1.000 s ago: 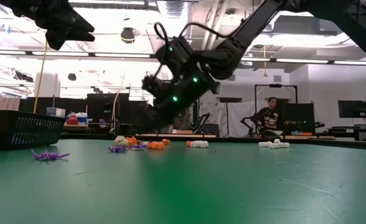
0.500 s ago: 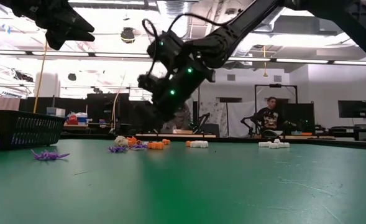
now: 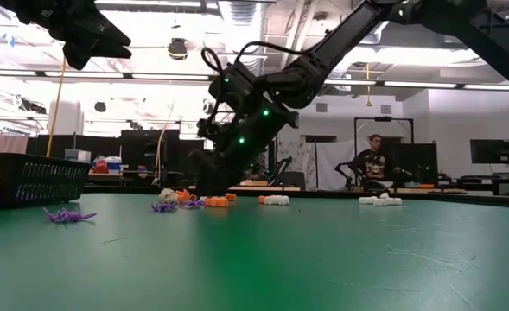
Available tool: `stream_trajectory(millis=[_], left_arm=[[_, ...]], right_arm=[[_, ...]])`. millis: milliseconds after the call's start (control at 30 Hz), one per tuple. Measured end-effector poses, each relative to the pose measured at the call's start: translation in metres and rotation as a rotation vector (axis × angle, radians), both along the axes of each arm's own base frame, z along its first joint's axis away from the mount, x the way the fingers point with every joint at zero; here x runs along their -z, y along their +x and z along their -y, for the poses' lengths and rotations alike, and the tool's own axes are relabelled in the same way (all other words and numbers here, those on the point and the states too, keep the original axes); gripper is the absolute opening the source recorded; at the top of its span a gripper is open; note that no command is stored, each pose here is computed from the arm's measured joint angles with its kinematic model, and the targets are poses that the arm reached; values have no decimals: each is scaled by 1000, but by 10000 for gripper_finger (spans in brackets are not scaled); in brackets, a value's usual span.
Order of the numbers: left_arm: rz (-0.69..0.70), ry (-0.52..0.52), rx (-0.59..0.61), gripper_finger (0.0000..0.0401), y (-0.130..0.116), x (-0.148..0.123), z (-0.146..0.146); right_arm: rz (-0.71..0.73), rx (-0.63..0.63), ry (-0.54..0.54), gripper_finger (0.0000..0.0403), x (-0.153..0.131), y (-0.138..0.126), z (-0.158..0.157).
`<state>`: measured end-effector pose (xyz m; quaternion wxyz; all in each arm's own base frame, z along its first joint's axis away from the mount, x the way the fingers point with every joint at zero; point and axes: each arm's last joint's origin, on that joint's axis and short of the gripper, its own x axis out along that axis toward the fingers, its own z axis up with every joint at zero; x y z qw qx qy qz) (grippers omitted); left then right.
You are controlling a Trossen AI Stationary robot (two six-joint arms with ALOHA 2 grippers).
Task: Sort Halloween decoration
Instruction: Put the purple spider toy into the top black basket
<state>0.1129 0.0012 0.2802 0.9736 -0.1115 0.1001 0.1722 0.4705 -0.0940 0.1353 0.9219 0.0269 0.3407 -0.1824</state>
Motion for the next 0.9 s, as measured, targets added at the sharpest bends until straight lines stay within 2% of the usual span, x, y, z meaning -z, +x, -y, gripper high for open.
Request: stream_trajectory(millis=[167, 300, 733, 800, 900], left_arm=[[-2, -1, -1, 134, 0, 0, 0], [-17, -3, -1, 134, 0, 2, 0], [-18, -4, -2, 134, -1, 2, 0], [-18, -6, -2, 134, -1, 2, 0], [-18, -7, -2, 134, -1, 2, 0]], right_arm=[[-16, 12, 15, 238, 5, 0, -1], [-28, 60, -17, 215, 5, -1, -1], [-46, 90, 0, 27, 7, -3, -1], [-45, 88, -5, 10, 7, -3, -2], [-40, 92, -27, 10, 6, -2, -5]])
